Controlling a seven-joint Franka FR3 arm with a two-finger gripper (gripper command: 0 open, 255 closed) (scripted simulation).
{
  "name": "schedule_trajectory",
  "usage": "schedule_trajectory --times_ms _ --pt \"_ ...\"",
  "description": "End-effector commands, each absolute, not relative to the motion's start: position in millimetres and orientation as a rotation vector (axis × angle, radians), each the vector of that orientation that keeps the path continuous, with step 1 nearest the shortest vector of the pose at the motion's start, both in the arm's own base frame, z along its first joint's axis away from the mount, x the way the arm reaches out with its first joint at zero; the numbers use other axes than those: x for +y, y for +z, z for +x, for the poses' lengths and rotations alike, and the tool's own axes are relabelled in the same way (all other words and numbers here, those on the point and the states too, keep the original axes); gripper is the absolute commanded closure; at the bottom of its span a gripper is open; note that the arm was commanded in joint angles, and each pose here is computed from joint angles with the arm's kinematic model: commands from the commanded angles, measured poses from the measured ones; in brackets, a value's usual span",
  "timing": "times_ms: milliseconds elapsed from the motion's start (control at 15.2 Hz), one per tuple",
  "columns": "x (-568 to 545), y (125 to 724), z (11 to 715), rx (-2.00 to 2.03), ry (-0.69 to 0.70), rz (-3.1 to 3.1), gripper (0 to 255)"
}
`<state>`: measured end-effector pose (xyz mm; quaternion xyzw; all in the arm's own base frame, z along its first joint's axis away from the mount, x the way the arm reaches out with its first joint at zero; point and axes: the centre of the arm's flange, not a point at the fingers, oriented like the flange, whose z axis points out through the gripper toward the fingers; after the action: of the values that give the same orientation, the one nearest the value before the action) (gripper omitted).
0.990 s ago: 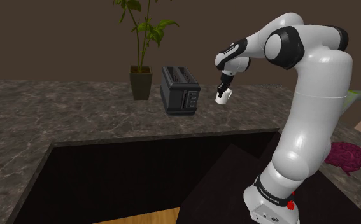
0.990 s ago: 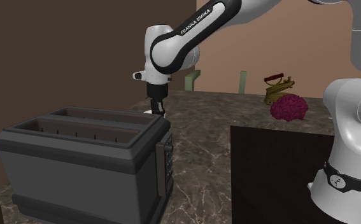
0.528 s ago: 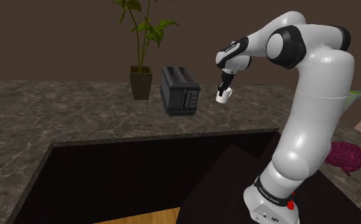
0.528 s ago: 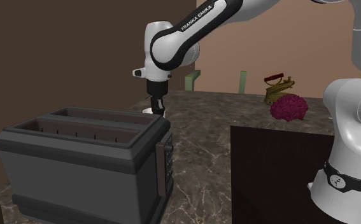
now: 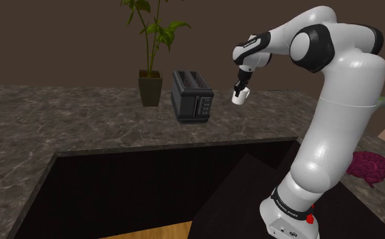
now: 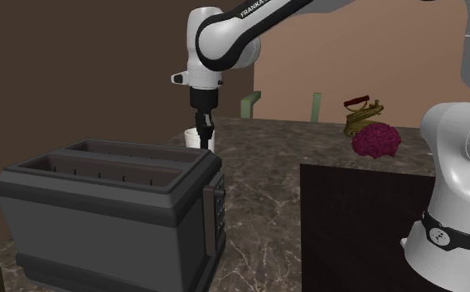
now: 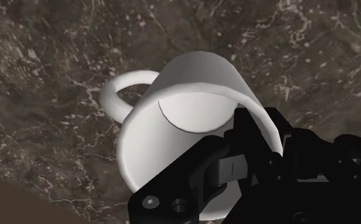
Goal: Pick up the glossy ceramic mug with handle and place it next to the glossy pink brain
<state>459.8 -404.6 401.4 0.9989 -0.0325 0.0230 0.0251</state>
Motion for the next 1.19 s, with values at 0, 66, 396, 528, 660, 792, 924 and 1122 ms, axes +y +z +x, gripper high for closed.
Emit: schedule_trajectory --times_ms 0,66,396,528,660,792,924,1122 --pt "-404.1 412.6 459.9 -0.101 0.071 3.089 255" --pt "-404.1 417.9 459.9 -0.101 0.071 3.089 255" --pt "-404.1 444.3 459.9 -0.101 0.071 3.089 255" --pt "-404.1 454.9 459.9 -0.101 0.071 3.089 255" --pt "-404.1 465.4 459.9 -0.101 0.071 3.089 255" --pt "-404.1 476.0 459.9 -0.101 0.071 3.089 255" --pt "-404.1 486.6 459.9 -0.101 0.071 3.089 255" --pt "-404.1 502.4 459.9 -0.101 0.071 3.089 255"
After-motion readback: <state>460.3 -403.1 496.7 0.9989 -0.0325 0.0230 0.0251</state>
